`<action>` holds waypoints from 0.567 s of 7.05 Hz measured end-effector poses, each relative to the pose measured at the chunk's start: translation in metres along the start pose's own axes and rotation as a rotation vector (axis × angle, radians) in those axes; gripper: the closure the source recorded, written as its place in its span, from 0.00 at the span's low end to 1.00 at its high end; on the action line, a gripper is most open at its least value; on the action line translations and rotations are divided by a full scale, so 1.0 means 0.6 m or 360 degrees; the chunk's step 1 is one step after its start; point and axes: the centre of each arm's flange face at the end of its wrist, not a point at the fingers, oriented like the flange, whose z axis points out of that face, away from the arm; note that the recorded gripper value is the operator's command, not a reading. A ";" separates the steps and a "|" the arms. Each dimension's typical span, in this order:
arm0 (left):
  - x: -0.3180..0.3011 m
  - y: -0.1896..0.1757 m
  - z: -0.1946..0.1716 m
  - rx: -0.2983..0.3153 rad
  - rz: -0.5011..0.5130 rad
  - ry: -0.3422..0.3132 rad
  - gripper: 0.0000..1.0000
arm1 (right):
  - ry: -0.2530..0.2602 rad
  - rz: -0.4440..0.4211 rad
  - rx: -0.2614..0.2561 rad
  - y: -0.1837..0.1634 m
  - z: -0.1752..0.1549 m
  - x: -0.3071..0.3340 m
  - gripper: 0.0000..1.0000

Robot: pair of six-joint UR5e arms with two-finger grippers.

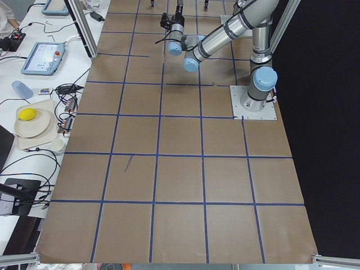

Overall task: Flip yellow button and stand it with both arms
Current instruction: 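Extend the yellow button toward the right gripper while the right gripper opens and approaches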

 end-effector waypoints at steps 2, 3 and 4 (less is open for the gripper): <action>-0.002 0.000 0.000 0.0001 -0.0011 -0.0001 0.94 | 0.0010 0.0010 -0.0001 0.003 -0.002 0.002 0.44; -0.002 0.000 0.000 0.0001 -0.0015 -0.0001 0.93 | 0.0008 0.0013 -0.0004 0.005 -0.003 0.002 0.64; -0.003 0.000 -0.001 0.0001 -0.0015 -0.0002 0.91 | 0.0005 0.0009 -0.0003 0.007 -0.005 0.001 0.77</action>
